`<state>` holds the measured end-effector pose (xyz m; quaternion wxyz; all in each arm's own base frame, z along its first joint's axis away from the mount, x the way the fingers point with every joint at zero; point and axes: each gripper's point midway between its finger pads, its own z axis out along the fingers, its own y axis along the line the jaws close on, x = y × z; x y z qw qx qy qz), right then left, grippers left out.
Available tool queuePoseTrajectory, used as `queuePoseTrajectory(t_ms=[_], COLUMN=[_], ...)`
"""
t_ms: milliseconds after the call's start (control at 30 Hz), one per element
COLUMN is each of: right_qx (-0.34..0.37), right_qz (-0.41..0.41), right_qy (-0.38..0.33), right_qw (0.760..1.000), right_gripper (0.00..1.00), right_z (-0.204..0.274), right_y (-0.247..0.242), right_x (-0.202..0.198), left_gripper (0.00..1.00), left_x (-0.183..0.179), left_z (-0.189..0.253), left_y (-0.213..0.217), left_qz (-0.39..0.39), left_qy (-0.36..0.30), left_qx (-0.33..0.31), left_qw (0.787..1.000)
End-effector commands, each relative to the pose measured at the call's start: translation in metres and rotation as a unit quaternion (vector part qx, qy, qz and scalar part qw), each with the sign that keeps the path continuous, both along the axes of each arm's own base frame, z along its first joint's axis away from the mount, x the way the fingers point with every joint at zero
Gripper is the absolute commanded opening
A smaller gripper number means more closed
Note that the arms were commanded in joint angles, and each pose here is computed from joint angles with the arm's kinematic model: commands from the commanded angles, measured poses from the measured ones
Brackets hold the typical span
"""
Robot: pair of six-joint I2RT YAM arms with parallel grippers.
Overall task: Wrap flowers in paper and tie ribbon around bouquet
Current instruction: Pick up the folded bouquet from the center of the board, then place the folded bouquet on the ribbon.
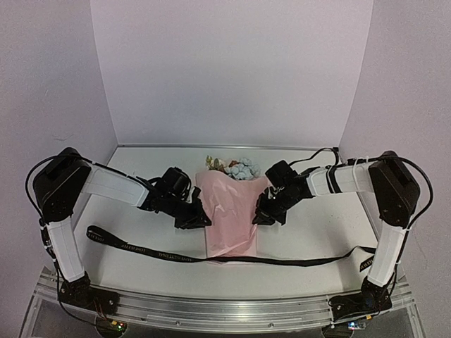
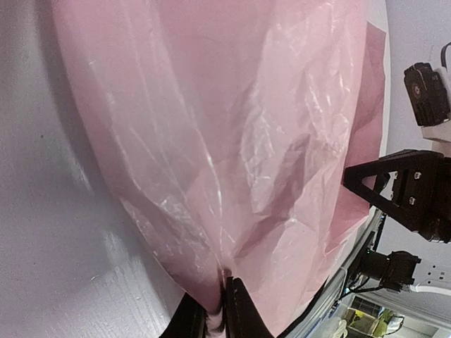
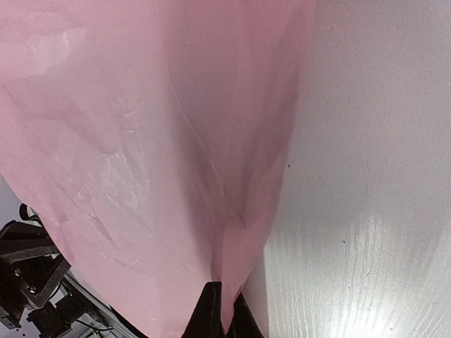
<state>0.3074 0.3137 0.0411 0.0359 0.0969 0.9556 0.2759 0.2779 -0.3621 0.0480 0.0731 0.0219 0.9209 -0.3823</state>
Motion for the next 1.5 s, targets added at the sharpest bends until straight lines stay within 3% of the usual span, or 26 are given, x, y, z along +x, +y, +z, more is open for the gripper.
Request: queuePoseTrajectory(t_ms=[0, 233, 433, 1000, 1367, 1467], right_qx=[-0.012, -0.014, -0.023, -0.065, -0.115, -0.115], right_qz=[0.016, 0.013, -0.003, 0.015, 0.023, 0.015], right_qy=[-0.005, 0.003, 0.025, 0.040, 0.024, 0.025], right_qw=[1.000, 1.000, 0.999, 0.997, 0.993, 0.993], right_gripper=[0.00, 0.00, 0.00, 0.00, 0.00, 0.09], right_z=[0.013, 0.017, 0.034, 0.038, 0.015, 0.006], right_y=[0.006, 0.010, 0.005, -0.010, -0.023, -0.022], right_x=[0.009, 0.027, 0.017, -0.067, -0.106, -0.109], left_gripper=[0.09, 0.07, 0.06, 0.06, 0.07, 0.12], left_x=[0.013, 0.035, 0.030, -0.048, -0.097, -0.094], left_z=[0.011, 0.016, 0.027, 0.047, 0.030, 0.027], left_y=[-0.010, -0.009, -0.011, 0.005, 0.012, 0.017], left_qz=[-0.016, -0.014, -0.022, -0.020, -0.003, 0.012], left_qy=[-0.012, -0.015, 0.000, 0.036, 0.053, 0.048], left_qx=[-0.003, -0.004, -0.017, -0.026, -0.005, 0.005], left_qw=[1.000, 1.000, 1.000, 0.999, 0.999, 0.999])
